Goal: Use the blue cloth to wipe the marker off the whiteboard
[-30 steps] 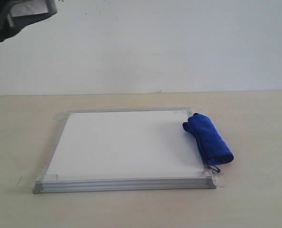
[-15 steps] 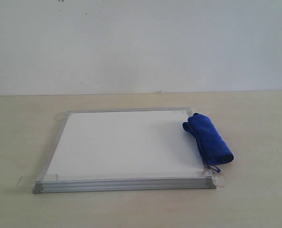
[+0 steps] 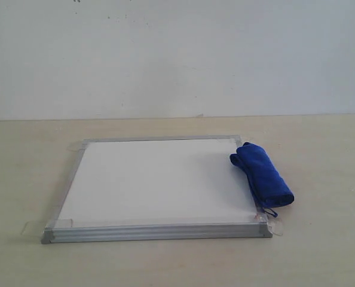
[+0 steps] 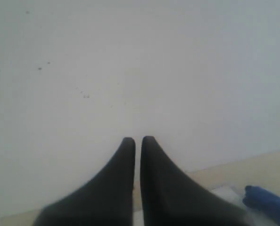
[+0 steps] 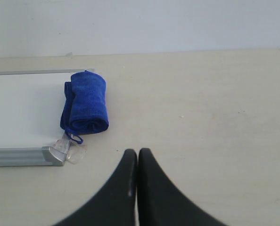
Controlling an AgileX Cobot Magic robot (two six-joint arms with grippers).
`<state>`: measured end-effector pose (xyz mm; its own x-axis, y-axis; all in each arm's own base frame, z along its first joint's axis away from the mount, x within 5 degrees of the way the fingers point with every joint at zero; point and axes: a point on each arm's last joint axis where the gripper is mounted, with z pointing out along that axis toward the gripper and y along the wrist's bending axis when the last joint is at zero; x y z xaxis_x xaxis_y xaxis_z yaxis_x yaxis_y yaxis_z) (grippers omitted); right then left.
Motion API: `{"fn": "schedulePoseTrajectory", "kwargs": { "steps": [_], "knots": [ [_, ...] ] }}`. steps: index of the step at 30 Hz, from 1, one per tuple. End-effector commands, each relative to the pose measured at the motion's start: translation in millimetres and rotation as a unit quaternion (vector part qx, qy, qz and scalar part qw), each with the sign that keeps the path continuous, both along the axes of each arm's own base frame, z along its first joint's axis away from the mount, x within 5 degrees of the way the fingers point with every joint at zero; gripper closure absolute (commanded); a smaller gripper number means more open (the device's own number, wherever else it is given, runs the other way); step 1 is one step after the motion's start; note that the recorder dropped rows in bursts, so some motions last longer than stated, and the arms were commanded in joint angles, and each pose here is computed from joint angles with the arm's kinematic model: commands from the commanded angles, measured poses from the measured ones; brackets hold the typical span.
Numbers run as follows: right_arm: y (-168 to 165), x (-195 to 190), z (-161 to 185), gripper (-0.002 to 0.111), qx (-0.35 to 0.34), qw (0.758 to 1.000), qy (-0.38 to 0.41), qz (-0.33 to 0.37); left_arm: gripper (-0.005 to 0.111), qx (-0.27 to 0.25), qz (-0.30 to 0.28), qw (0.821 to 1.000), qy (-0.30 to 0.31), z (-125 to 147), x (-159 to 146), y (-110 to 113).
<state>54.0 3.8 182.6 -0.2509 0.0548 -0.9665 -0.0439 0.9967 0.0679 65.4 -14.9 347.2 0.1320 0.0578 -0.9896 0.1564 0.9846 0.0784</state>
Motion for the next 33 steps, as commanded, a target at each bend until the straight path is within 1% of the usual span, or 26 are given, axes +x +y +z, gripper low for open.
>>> {"fn": "schedulePoseTrajectory", "kwargs": {
  "steps": [1, 3, 5, 6, 7, 8, 10, 11, 12, 13, 14, 16, 17, 18, 20, 23, 27, 29, 31, 33],
  "knots": [
    [-0.4, -0.1, 1.5, 0.108, -0.002, 1.000, -0.008, -0.003, 0.102, 0.002, 0.034, 0.999, 0.023, -35.0, -3.9, 4.1],
    [-0.4, -0.1, 1.5, 0.108, -0.002, 1.000, -0.008, -0.003, 0.102, -0.015, 0.037, 0.999, 0.034, -45.6, -4.0, 4.6],
    [-0.4, -0.1, 1.5, 0.108, -0.002, 1.000, -0.008, -0.003, 0.102, -0.059, 0.032, 0.997, 0.046, -51.6, -3.6, 4.4],
    [-0.4, -0.1, 1.5, 0.108, -0.002, 1.000, -0.008, -0.003, 0.102, -0.087, 0.029, 0.994, 0.052, -53.3, -3.2, 4.4],
    [-0.4, -0.1, 1.5, 0.108, -0.002, 1.000, -0.008, -0.003, 0.102, -0.130, 0.025, 0.989, 0.061, -55.7, -2.7, 4.2],
    [-0.4, -0.1, 1.5, 0.108, -0.002, 1.000, -0.008, -0.003, 0.102, -0.175, 0.020, 0.982, 0.071, -58.7, -2.0, 3.8],
    [-0.4, -0.1, 1.5, 0.108, -0.002, 1.000, -0.008, -0.003, 0.102, -0.244, 0.009, 0.966, 0.085, -62.7, -2.3, 2.8],
    [-0.4, -0.1, 1.5, 0.108, -0.002, 1.000, -0.008, -0.003, 0.102, -0.263, 0.006, 0.961, 0.089, -63.7, -3.0, 2.3],
    [-0.4, -0.1, 1.5, 0.108, -0.002, 1.000, -0.008, -0.003, 0.102, -0.262, 0.005, 0.961, 0.089, -63.8, -4.4, 2.0],
    [-0.4, -0.1, 1.5, 0.108, -0.002, 1.000, -0.008, -0.003, 0.102, -0.244, 0.008, 0.966, 0.085, -64.3, -5.7, 2.3],
    [-0.4, -0.1, 1.5, 0.108, -0.002, 1.000, -0.008, -0.003, 0.102, -0.218, 0.016, 0.973, 0.081, -66.6, -7.0, 3.3],
    [-0.4, -0.1, 1.5, 0.108, -0.002, 1.000, -0.008, -0.003, 0.102, -0.137, 0.040, 0.987, 0.077, -73.8, -9.9, 6.1],
    [-0.4, -0.1, 1.5, 0.108, -0.002, 1.000, -0.008, -0.003, 0.102, -0.104, 0.050, 0.990, 0.077, -79.7, -11.2, 7.4],
    [-0.4, -0.1, 1.5, 0.108, -0.002, 1.000, -0.008, -0.003, 0.102, -0.079, 0.058, 0.992, 0.078, -87.2, -12.1, 8.4],
    [-0.4, -0.1, 1.5, 0.108, -0.002, 1.000, -0.008, -0.003, 0.102, -0.055, 0.070, 0.992, 0.086, -103.2, -13.1, 10.2],
    [-0.4, -0.1, 1.5, 0.108, -0.002, 1.000, -0.008, -0.003, 0.102, -0.049, 0.084, 0.990, 0.097, -125.2, -14.1, 12.6],
    [-0.4, -0.1, 1.5, 0.108, -0.002, 1.000, -0.008, -0.003, 0.102, -0.065, 0.102, 0.983, 0.140, -153.6, -10.3, 15.7],
    [-0.4, -0.1, 1.5, 0.108, -0.002, 1.000, -0.008, -0.003, 0.102, -0.069, 0.104, 0.983, 0.138, -155.2, -9.9, 16.2],
    [-0.4, -0.1, 1.5, 0.108, -0.002, 1.000, -0.008, -0.003, 0.102, -0.062, 0.104, 0.980, 0.159, -159.2, -10.6, 15.9],
    [-0.4, -0.1, 1.5, 0.108, -0.002, 1.000, -0.008, -0.003, 0.102, -0.058, 0.104, 0.980, 0.162, -159.6, -10.7, 16.0]
  ]
}}
